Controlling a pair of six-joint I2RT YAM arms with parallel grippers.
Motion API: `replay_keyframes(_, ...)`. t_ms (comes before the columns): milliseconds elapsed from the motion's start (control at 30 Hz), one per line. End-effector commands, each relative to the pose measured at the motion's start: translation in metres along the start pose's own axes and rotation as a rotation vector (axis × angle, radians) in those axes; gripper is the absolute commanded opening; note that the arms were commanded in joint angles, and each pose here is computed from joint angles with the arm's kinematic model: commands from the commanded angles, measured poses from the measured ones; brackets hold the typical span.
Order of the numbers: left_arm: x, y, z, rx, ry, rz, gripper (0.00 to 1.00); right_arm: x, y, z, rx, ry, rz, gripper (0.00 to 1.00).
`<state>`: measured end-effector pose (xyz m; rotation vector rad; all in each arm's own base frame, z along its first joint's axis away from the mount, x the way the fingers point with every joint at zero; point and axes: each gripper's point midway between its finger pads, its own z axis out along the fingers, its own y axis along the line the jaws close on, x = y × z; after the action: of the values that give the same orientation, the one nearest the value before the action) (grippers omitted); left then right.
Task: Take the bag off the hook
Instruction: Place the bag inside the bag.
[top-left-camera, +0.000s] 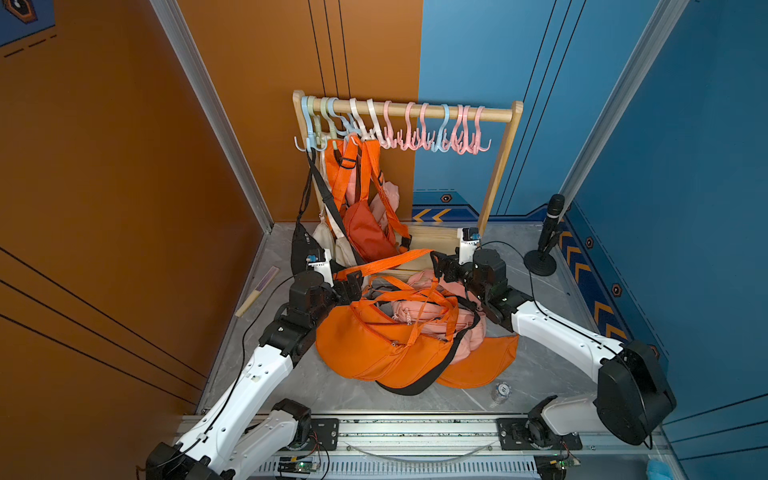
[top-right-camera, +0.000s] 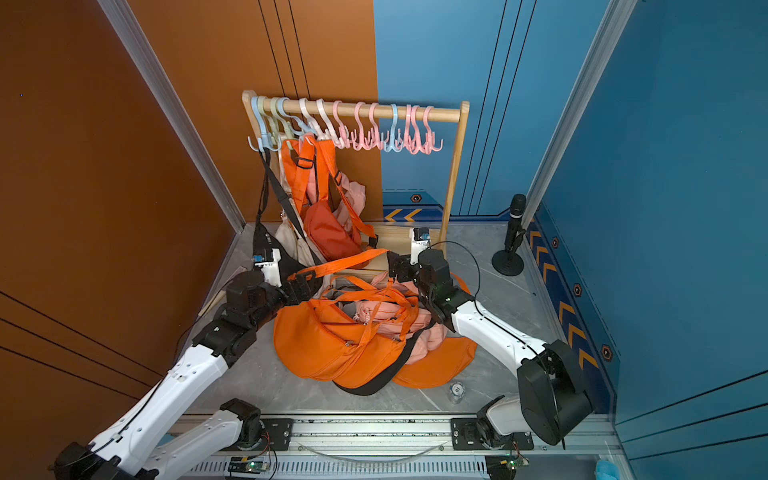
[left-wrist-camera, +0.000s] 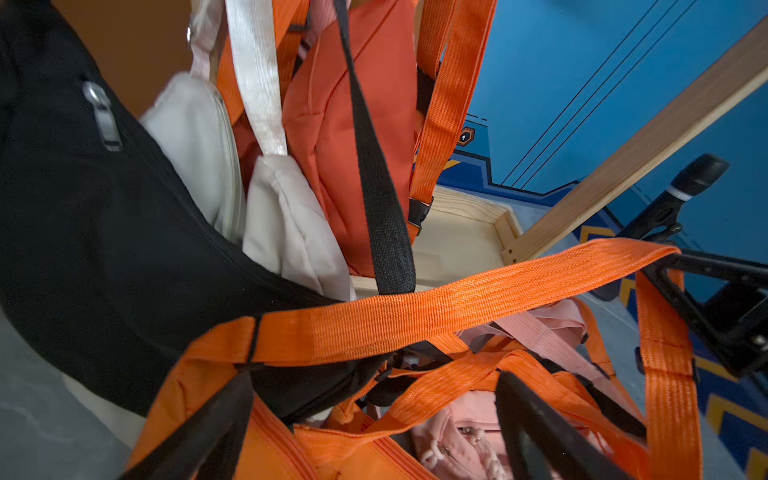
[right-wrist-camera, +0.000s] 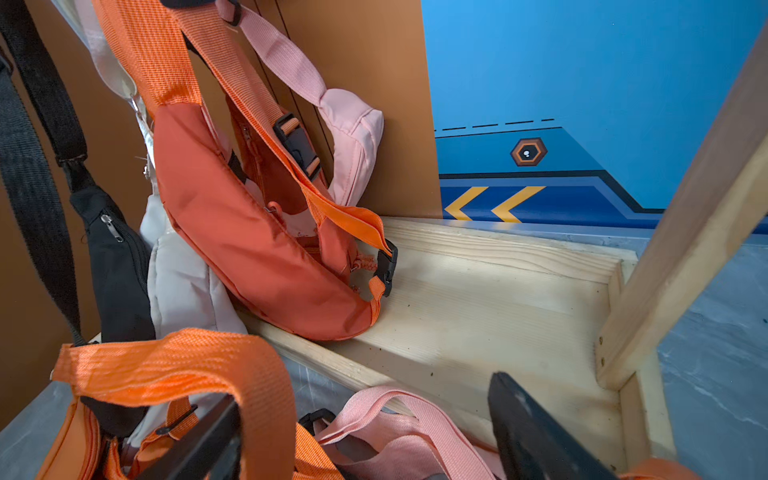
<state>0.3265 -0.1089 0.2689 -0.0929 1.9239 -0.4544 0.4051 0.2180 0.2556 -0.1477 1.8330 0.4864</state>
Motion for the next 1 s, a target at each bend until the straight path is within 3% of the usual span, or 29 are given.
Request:
replay_keyframes(0, -0.027, 0.002, -0.013, -0.036, -0.054, 0.036, 0.99, -0.011, -0.005, -0.01, 0.023, -0.023, 0.018, 0.91)
replay_keyframes(333, -0.078, 0.023, -0.02, -0.059, -0.142, -0.019, 0.98, -0.023, 0.014, -0.036, -0.06, -0.004, -0.022, 0.99)
replay_keyframes(667, -0.131, 0.031, -0.003, -0.031, -0.215, -0.079, 0.99, 0.045, 0.057, -0.049, -0.207, 0.26, -0.03, 1.0)
replay_keyframes(967, -0.161, 0.046, 0.011, -0.047, -0.274, -0.099, 0.97, 0.046, 0.076, -0.06, -0.258, 0.308, -0.051, 1.0)
